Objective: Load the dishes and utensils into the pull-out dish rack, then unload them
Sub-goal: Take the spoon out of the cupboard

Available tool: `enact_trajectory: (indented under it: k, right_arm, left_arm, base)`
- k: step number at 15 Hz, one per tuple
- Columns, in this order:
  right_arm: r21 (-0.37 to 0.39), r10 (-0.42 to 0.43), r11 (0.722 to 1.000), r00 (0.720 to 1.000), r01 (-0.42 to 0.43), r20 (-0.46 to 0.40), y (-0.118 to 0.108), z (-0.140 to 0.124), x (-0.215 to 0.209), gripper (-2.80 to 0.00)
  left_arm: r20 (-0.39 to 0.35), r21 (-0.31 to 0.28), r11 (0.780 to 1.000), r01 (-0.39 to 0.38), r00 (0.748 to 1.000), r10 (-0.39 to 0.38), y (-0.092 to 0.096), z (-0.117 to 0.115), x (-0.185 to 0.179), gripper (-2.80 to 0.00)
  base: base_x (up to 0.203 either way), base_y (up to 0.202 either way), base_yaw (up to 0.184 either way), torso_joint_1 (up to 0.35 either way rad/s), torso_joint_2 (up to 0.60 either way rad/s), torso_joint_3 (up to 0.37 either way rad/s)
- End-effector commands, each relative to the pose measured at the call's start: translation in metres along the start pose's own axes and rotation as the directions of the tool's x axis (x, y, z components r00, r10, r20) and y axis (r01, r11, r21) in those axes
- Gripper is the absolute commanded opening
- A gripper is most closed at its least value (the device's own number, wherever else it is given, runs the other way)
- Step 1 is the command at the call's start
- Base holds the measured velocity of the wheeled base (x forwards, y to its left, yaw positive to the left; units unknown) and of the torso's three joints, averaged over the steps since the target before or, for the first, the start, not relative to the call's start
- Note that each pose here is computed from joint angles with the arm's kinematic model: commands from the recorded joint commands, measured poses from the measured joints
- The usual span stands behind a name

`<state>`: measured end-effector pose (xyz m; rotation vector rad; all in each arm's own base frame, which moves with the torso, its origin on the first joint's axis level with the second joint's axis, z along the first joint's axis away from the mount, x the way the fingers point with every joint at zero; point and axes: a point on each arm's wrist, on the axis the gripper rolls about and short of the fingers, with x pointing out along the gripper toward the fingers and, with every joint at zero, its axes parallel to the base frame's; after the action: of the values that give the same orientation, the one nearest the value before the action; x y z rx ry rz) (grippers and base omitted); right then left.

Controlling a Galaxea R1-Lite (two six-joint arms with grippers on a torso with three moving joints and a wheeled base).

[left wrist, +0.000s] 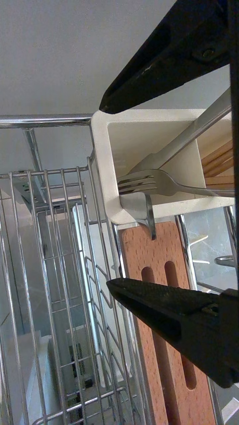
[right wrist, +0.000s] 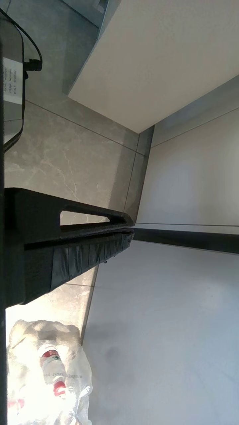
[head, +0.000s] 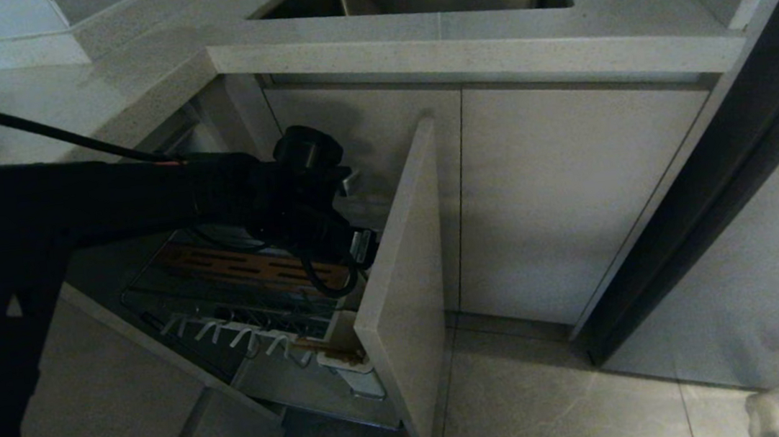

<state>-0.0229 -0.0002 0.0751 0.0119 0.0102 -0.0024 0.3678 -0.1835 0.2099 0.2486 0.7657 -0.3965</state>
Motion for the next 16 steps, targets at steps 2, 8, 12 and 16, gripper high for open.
enact_trajectory:
  k: [2, 8, 12, 16]
  right_arm:
    - [0.0, 0.001, 1.0, 1.0, -0.001, 0.0, 0.0, 0.0, 0.0, -2.8]
    - [0.0, -0.001, 1.0, 1.0, 0.001, 0.0, 0.0, 0.0, 0.0, -2.8]
    - [-0.001, 0.001, 1.0, 1.0, -0.001, 0.0, 0.0, 0.0, 0.0, -2.8]
    - [0.0, 0.001, 1.0, 1.0, -0.001, 0.0, 0.0, 0.0, 0.0, -2.8]
  left_arm:
    - [-0.005, 0.001, 1.0, -0.001, 1.0, 0.001, -0.0001, -0.0006, 0.0004, -2.8]
    - [-0.002, 0.0, 1.0, -0.002, 1.0, 0.002, 0.0, -0.0001, -0.0005, -2.8]
    - [-0.004, 0.0, 1.0, -0.001, 1.0, 0.001, 0.0, -0.0005, -0.0003, -2.8]
    - [-0.001, 0.0, 1.0, 0.0, 1.0, 0.0, -0.0003, 0.0, -0.002, -2.8]
  base:
    - [0.0, 0.0, 0.0, 0.0, 0.0, 0.0]
    - [0.0, 0.0, 0.0, 0.0, 0.0, 0.0]
    - [0.0, 0.0, 0.0, 0.0, 0.0, 0.0]
    - [0.0, 0.0, 0.0, 0.0, 0.0, 0.0]
